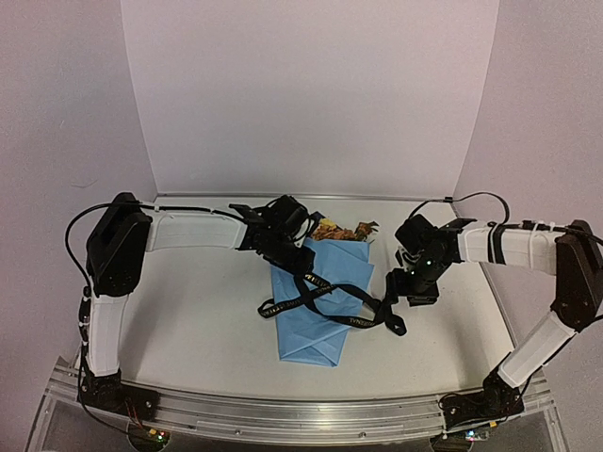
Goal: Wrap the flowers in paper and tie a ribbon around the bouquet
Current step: Cross the ribbon with the folded bouquet, then tie the ribbon around the folded bouquet.
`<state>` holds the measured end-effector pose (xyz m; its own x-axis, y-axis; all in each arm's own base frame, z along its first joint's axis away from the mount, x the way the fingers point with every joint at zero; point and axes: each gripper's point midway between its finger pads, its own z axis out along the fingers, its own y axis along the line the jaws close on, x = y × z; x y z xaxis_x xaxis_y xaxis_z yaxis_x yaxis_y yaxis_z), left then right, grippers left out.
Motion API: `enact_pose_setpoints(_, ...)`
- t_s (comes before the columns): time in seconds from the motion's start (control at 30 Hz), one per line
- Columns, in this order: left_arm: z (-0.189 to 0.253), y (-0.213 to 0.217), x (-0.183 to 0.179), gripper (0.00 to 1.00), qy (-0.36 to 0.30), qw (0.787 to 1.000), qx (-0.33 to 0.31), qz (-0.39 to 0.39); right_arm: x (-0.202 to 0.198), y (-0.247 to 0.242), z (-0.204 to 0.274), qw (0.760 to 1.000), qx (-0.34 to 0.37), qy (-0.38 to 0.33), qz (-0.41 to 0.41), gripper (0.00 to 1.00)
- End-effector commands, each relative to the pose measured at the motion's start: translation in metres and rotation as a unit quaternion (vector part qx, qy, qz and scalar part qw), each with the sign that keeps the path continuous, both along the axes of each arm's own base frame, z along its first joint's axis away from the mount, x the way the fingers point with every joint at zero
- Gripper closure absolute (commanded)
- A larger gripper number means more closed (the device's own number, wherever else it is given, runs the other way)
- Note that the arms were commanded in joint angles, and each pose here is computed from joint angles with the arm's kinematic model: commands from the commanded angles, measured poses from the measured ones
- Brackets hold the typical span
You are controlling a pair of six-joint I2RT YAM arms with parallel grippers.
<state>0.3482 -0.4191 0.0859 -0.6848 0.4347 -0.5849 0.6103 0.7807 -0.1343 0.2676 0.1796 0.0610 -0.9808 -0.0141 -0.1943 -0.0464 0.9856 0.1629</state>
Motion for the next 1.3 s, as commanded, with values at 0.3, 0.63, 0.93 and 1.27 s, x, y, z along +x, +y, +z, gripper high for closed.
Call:
enact_pose_setpoints(0.3, 0.004, 0.003, 0.003, 0.51, 0.006, 1.000, 0.004, 0.017, -0.017, -0.004, -0.014, 1.000, 0.005, 0.029, -0.010, 0.33)
enact_pose_setpoints(0.63, -0.002, 0.002, -0.005, 0.54, 0.028, 0.999, -0.003, 0.016, -0.033, -0.003, -0.027, 0.997, 0.009, 0.070, -0.027, 0.35)
enact_pose_setpoints(0.93, -0.009, -0.001, -0.011, 0.62, 0.043, 0.999, -0.005, 0.005, -0.038, -0.006, -0.043, 0.995, -0.010, 0.095, -0.041, 0.39)
enact_pose_setpoints(1.27, -0.015, 0.005, -0.016, 0.59, 0.049, 0.999, 0.006, 0.000, -0.038, -0.005, -0.048, 0.994, -0.015, 0.103, -0.045, 0.43)
